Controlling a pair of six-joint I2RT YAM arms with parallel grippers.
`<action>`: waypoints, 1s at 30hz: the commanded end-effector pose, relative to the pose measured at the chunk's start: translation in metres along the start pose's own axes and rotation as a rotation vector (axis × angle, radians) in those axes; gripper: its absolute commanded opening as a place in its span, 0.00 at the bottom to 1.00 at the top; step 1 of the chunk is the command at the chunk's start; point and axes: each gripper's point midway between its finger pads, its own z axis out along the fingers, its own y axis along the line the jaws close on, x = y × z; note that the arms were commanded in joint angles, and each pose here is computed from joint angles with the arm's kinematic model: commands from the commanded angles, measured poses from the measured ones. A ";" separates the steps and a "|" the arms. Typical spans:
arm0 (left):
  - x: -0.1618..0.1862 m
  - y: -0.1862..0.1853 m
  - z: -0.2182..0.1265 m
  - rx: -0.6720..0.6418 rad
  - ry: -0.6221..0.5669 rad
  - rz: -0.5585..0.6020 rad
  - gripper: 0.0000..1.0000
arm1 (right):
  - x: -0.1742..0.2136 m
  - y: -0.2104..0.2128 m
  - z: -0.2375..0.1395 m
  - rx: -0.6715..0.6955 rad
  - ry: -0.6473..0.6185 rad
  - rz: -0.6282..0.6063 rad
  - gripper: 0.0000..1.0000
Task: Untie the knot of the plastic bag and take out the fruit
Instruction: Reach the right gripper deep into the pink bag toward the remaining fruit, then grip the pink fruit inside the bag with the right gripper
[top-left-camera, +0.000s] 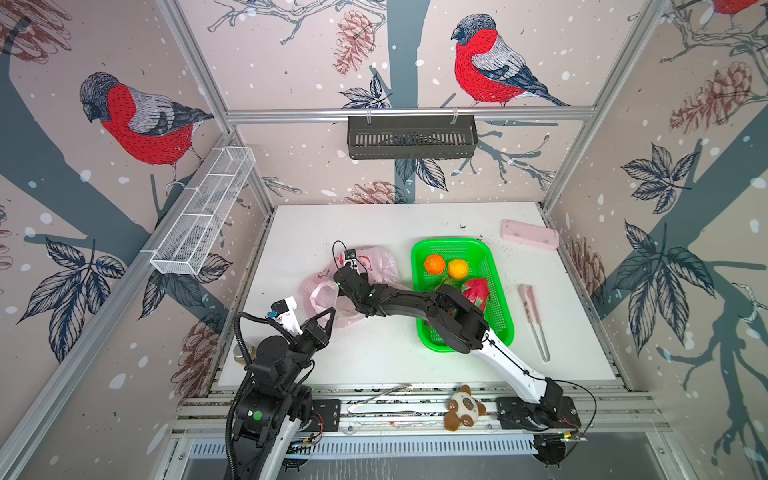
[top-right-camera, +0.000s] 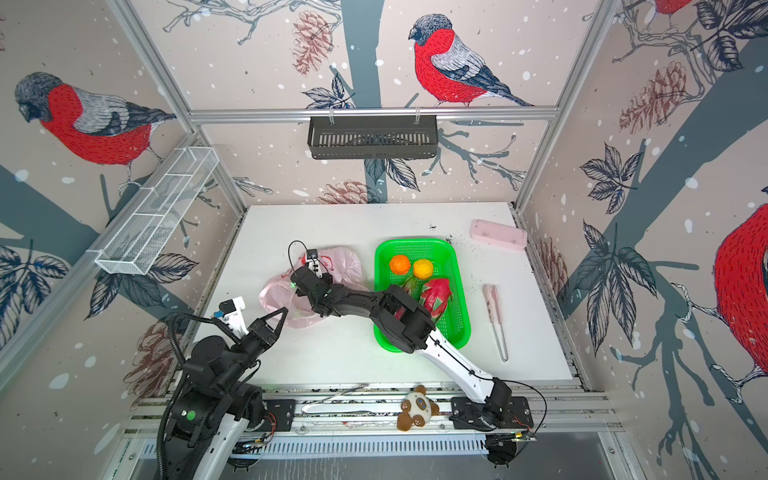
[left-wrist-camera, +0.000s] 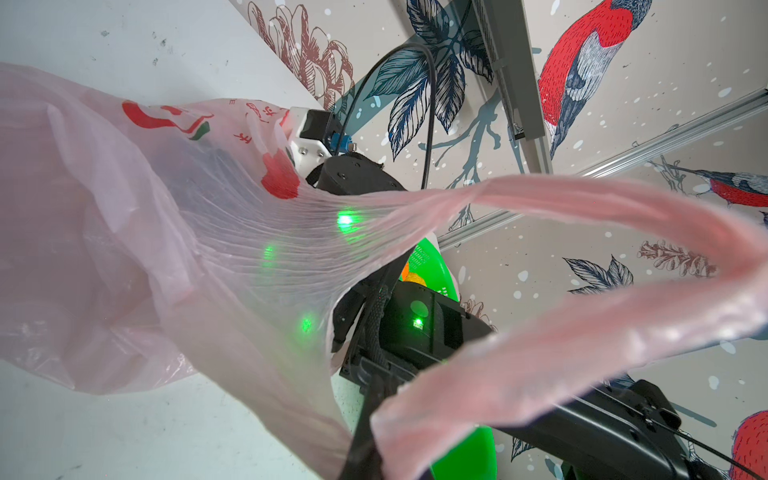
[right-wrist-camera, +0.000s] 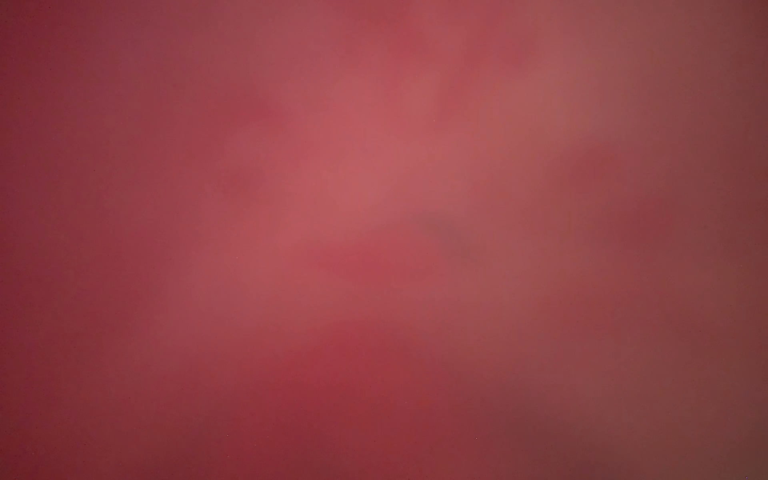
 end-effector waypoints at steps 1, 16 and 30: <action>-0.002 -0.003 -0.001 0.007 -0.008 0.012 0.00 | 0.011 -0.008 0.003 0.020 0.031 0.006 0.85; -0.002 0.011 -0.002 -0.061 -0.019 -0.025 0.00 | 0.006 -0.024 -0.012 0.027 0.026 0.029 0.55; -0.015 0.024 -0.010 -0.151 -0.098 -0.058 0.00 | -0.002 -0.035 -0.033 0.013 0.023 0.034 0.40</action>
